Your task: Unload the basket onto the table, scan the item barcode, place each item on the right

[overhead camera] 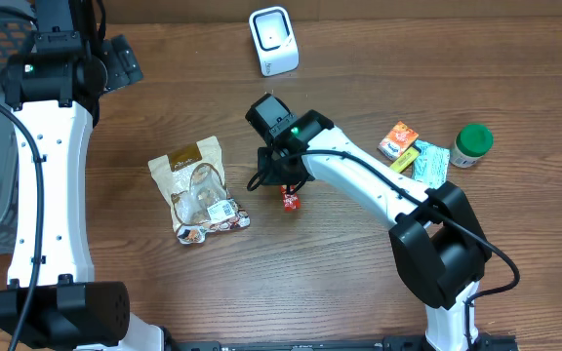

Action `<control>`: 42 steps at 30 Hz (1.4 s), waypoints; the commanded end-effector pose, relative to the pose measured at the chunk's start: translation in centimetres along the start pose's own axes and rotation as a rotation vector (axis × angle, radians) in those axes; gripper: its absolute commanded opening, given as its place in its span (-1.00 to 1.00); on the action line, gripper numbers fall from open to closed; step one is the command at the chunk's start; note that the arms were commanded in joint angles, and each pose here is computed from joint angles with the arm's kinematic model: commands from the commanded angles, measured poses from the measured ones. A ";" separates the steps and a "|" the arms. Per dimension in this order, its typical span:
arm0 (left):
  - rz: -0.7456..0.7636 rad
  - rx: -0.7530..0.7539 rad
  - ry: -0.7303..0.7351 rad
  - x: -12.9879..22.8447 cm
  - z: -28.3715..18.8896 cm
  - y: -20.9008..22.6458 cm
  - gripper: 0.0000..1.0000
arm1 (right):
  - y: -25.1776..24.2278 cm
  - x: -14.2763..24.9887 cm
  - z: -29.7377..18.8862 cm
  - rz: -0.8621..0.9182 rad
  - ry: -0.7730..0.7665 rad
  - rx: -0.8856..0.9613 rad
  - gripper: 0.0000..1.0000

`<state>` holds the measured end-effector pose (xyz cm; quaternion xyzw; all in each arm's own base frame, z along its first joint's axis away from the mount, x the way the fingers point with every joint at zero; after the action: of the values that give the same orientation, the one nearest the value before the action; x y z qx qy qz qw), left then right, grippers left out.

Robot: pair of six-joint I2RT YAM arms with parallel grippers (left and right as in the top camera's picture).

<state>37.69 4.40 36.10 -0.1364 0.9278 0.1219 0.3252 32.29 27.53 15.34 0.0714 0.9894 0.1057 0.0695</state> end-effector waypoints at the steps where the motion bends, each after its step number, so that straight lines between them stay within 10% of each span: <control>1: -0.013 -0.012 -0.003 -0.2 0.2 0.0 0.99 | -0.3 1.3 1.3 0.102 0.049 -0.030 -0.93; 21: -0.013 -0.012 -0.003 -0.2 0.2 0.0 1.00 | -9.2 -3.0 3.9 0.336 -0.132 0.172 -0.92; 31: -0.013 -0.012 -0.003 -0.2 0.2 0.0 1.00 | -11.4 -9.7 2.7 0.474 -0.177 -0.225 -0.93; 42: -0.013 -0.012 -0.003 -0.2 0.2 0.0 1.00 | -5.7 -8.6 1.8 0.445 -0.132 -0.414 -0.93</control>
<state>37.69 4.40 36.10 -0.1364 0.9278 0.1219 0.3252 40.88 18.11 12.13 0.3015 0.9002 0.2928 0.1142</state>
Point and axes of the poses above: each gripper's point midway between its finger pads, its own z axis out along the fingers, its own y axis along the line the jaws close on, x = y × z, the point moved 10 cm from there along -z, back along the fingers, and after that the axes turned 11 degrees about z, right-handed, at the moved point
